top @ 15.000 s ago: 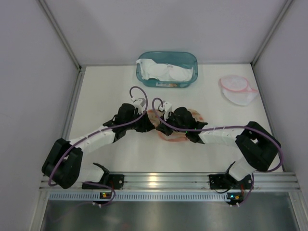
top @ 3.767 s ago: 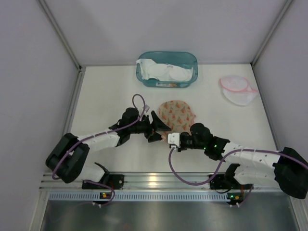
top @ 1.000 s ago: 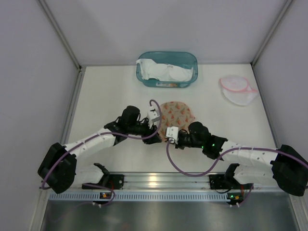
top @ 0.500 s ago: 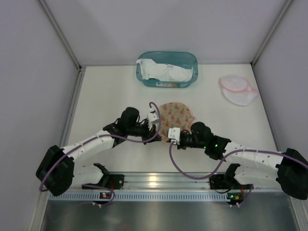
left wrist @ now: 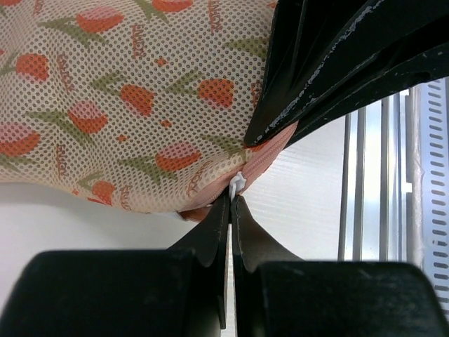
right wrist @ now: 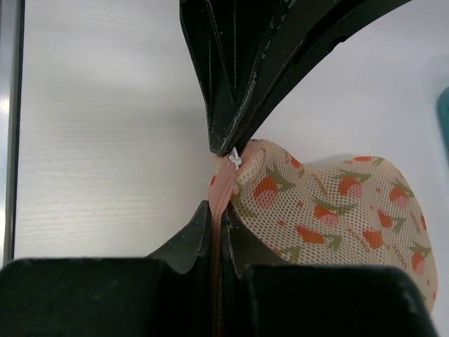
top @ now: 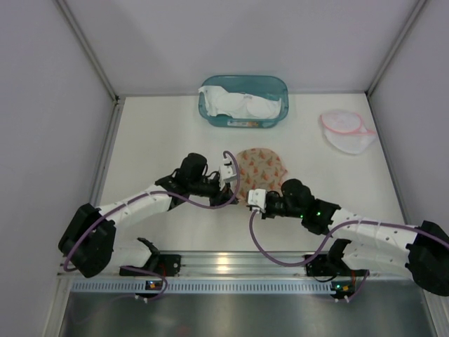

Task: Place the bra in the laundry bag and zip it closed
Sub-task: Zip the zipper on the laundry bag.

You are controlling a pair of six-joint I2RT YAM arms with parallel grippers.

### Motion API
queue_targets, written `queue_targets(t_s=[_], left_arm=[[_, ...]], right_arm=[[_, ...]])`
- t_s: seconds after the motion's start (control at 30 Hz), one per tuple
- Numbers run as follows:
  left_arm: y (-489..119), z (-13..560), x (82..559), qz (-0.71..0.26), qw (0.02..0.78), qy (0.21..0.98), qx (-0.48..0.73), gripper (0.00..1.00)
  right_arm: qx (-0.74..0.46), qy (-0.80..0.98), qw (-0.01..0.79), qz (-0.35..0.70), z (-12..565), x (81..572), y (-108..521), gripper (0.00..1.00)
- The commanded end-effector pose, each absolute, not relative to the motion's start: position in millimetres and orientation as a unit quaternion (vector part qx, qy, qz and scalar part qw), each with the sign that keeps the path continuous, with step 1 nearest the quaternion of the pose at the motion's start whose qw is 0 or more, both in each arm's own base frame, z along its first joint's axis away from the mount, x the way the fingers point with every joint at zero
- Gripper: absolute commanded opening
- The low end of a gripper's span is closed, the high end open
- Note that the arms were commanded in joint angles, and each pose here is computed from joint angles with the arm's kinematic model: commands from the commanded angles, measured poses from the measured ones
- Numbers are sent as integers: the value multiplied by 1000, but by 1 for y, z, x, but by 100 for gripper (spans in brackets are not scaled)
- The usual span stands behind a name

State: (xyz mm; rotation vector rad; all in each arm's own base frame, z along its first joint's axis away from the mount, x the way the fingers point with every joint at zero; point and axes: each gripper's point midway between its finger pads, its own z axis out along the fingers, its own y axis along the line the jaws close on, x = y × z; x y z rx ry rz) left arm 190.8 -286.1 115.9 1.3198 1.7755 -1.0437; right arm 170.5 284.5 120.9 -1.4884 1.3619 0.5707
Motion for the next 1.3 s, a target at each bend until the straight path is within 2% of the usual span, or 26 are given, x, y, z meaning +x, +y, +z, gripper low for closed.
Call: queue_targets(t_s=[0.0, 0.53, 0.77, 0.97, 1.17, 1.23, 1.27], left_arm=[[-232, 73, 230, -266, 346, 758, 485, 0], [-191, 42, 243, -183, 336, 783, 491, 0], [-195, 40, 275, -161, 330, 810, 457, 0], [-211, 36, 298, -181, 311, 833, 420, 0], [-221, 42, 292, -221, 275, 837, 417, 0], [-220, 53, 291, -222, 287, 836, 411, 15], [-219, 58, 291, -225, 289, 840, 400, 25]], right_arm=[[-619, 530, 524, 248, 140, 165, 284, 0], [-625, 530, 521, 237, 135, 168, 278, 0], [-664, 474, 524, 244, 134, 151, 275, 0], [-720, 397, 526, 216, 124, 138, 266, 0], [-754, 367, 513, 184, 114, 136, 258, 0], [-765, 366, 501, 172, 109, 138, 254, 1], [-767, 373, 492, 173, 105, 138, 253, 7]])
